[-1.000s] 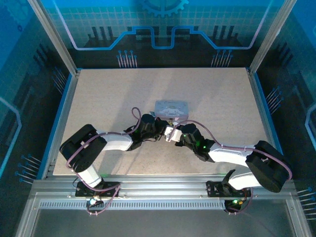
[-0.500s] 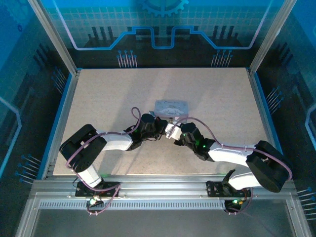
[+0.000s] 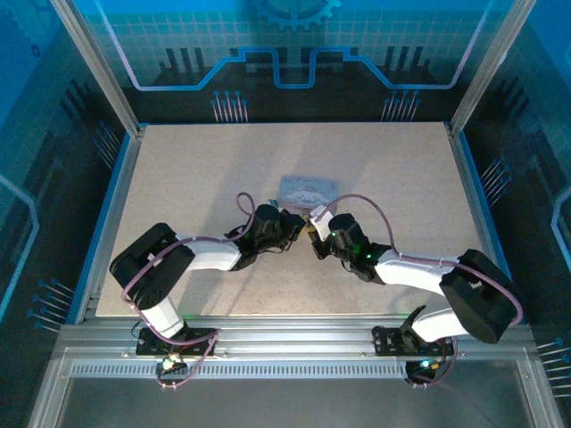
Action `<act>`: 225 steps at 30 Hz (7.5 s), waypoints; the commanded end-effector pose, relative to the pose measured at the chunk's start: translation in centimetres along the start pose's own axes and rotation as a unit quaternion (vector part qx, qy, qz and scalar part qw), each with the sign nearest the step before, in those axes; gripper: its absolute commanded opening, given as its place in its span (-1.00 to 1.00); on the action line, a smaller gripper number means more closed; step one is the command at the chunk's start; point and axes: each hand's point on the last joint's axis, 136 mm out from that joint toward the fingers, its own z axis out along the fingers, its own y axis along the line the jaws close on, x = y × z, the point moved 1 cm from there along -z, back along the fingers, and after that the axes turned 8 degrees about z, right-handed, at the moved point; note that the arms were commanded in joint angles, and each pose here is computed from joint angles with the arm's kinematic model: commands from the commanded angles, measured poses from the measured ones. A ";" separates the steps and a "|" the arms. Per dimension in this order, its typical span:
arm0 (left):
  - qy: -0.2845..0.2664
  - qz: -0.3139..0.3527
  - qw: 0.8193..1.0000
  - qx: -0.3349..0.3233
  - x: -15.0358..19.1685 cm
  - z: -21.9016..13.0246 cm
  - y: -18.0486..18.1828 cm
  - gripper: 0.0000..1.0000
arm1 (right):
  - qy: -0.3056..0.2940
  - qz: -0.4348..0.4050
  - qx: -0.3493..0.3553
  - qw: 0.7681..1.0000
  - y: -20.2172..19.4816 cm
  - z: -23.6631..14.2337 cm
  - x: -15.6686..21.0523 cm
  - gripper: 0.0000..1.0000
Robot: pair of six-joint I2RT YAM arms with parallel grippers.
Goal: Unlock the padlock with the key
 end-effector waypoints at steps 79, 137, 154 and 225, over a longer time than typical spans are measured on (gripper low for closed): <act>0.119 0.213 0.949 -0.199 -5.8 -0.9 7.1 0.41 | -0.057 0.347 -0.175 0.920 -7.6 0.8 -3.0 0.60; 0.092 0.208 0.954 -0.193 -5.0 -1.8 6.7 0.41 | -0.013 0.346 -0.264 0.900 -4.6 4.4 2.7 0.21; 0.092 0.203 0.955 -0.194 -5.0 -1.7 7.0 0.41 | -0.008 0.345 -0.267 0.900 -4.3 4.2 3.3 -0.02; 0.086 0.190 0.956 -0.205 -4.5 -2.7 7.9 0.45 | -0.045 0.521 -0.153 0.838 -8.6 3.7 3.5 -1.00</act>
